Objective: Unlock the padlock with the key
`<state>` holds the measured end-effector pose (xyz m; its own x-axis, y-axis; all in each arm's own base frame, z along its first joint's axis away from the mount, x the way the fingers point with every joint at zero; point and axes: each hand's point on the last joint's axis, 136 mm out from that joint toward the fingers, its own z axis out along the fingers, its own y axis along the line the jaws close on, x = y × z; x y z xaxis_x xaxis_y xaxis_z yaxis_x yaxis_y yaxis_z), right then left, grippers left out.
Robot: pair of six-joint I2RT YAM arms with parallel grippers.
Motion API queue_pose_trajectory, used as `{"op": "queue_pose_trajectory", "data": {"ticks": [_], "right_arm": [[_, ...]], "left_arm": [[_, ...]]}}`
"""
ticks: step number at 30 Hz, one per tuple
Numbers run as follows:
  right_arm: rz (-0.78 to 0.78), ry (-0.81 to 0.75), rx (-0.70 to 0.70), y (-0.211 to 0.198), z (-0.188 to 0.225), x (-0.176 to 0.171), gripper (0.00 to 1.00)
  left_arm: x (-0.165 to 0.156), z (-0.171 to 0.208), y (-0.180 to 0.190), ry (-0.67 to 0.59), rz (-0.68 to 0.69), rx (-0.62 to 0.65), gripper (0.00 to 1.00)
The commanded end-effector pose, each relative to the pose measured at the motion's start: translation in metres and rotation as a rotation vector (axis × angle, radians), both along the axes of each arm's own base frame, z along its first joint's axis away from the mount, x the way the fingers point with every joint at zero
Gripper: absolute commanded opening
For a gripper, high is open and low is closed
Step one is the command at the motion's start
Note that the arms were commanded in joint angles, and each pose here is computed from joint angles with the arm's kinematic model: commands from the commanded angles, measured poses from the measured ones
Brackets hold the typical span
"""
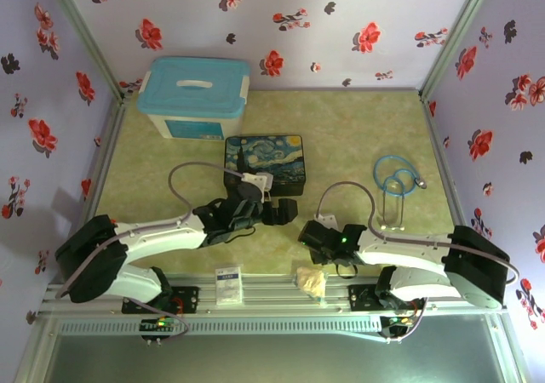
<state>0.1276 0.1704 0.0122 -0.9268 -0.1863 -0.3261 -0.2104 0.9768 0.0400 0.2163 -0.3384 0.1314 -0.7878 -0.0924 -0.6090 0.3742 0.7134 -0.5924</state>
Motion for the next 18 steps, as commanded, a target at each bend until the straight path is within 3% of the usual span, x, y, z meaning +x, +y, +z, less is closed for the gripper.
{"op": "queue_pose_trajectory", "data": {"ticks": [1,7,12,15,18], "right_arm": [[-0.003,0.025,0.036,0.008,-0.014,-0.005,0.44],[-0.073,-0.018,0.148,0.032,-0.012,0.01,0.38],[-0.093,-0.048,0.136,0.033,-0.001,0.018,0.34],[-0.096,-0.047,0.163,0.03,0.007,0.019,0.36],[-0.042,-0.066,0.119,0.021,0.017,0.022,0.44]], "left_arm": [[0.004,0.009,0.012,-0.028,0.049,-0.017,1.0],[0.009,0.017,0.034,-0.06,0.117,-0.029,1.0],[0.01,0.017,0.045,-0.055,0.145,-0.037,1.0],[0.01,0.015,0.048,-0.053,0.149,-0.036,1.0],[0.011,0.016,0.048,-0.055,0.152,-0.037,1.0]]}}
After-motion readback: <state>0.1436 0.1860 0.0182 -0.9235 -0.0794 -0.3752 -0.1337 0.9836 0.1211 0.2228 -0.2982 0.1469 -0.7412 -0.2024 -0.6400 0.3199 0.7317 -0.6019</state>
